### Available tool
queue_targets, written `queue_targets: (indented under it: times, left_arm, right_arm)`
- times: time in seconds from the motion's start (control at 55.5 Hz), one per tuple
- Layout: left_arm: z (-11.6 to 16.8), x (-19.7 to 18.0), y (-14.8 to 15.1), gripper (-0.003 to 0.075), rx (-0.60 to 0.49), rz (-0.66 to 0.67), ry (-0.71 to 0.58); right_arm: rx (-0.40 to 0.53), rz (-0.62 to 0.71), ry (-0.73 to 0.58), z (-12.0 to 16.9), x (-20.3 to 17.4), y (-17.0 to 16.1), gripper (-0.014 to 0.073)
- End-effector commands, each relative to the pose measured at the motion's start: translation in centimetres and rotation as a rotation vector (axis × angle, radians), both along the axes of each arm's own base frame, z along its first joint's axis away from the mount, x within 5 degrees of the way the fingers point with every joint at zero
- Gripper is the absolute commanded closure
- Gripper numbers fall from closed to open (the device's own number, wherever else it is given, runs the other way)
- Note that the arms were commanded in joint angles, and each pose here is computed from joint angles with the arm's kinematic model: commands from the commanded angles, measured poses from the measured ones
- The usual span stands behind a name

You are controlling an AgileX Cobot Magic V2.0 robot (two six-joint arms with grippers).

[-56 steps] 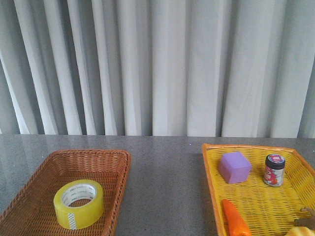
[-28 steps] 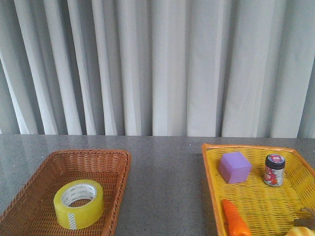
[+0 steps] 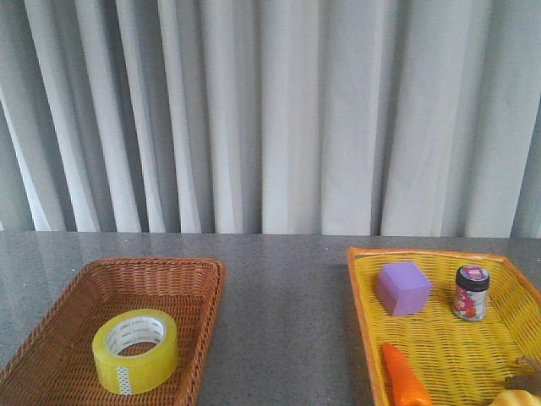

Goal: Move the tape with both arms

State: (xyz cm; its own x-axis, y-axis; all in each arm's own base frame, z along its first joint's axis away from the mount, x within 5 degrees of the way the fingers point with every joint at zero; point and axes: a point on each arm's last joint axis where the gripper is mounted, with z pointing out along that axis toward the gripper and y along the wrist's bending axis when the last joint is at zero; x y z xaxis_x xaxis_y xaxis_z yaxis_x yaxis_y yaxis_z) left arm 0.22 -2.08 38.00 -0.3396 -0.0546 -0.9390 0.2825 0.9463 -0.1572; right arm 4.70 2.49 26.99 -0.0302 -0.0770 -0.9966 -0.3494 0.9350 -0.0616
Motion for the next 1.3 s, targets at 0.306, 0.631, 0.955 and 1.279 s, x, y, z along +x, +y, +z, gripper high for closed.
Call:
queue_targets:
  times: [0.306,0.631,0.955,1.279]
  left_arm:
    - [-6.4,5.2,0.8,0.0726,0.046,0.136,-0.341]
    - [-15.3,4.8,1.6,0.0726,0.016,0.228,-0.490]
    - [-16.9,5.2,1.5,0.0726,0.071,0.222,-0.447]
    - [-17.0,5.2,1.5,0.0726,0.064,0.220,-0.435]
  right_arm:
    - [0.028,-0.039,-0.066,1.3,0.1,-0.3,0.0601]
    - [0.028,-0.039,-0.066,1.3,0.1,-0.3,0.0601]
    - [0.027,-0.038,-0.065,1.3,0.1,-0.3,0.0601]
    - [0.027,-0.038,-0.064,1.3,0.1,-0.3,0.0601]
